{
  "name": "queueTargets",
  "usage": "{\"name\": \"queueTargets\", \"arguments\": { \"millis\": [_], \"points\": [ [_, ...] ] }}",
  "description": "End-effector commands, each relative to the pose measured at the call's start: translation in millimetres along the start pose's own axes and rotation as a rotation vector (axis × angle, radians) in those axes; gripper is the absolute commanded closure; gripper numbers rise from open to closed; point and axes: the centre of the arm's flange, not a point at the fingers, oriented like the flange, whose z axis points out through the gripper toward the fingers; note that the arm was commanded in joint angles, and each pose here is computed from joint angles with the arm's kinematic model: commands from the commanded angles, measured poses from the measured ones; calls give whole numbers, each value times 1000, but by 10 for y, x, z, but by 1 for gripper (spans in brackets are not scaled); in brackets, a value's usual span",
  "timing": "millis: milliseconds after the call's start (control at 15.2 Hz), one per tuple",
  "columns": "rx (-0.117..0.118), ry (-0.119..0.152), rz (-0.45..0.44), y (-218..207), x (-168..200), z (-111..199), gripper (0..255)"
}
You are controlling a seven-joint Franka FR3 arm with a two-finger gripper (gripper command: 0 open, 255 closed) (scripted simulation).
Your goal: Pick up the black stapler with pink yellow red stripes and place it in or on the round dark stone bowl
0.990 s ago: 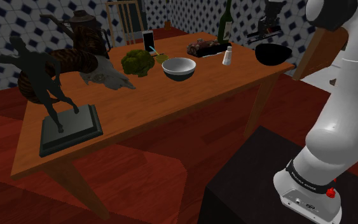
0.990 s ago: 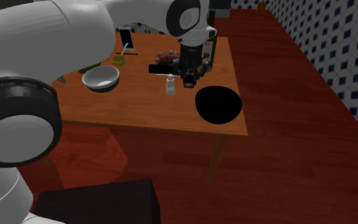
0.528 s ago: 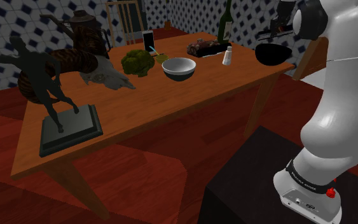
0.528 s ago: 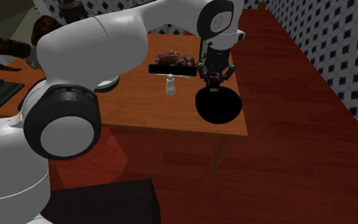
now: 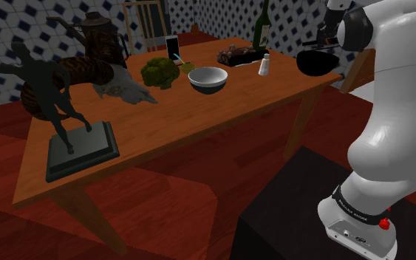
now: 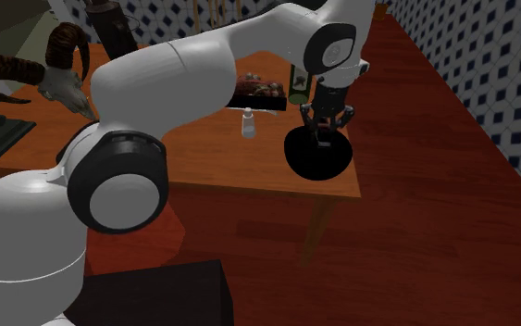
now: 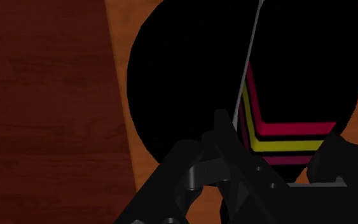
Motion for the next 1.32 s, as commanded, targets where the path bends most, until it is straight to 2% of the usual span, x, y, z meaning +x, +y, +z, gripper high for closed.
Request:
{"name": "queueTargets", "arguments": {
  "millis": [0, 264, 792, 858, 1188, 1254],
  "points": [
    [0, 0, 0, -9, -5, 108, 255],
    [0, 0, 0, -11, -10, 323, 255],
    [0, 0, 0, -11, -10, 323, 255],
    [0, 0, 0, -11, -10, 323, 0],
    [0, 0, 0, -11, -10, 323, 0],
    [0, 0, 0, -11, -10, 191, 0]
  ]
}}
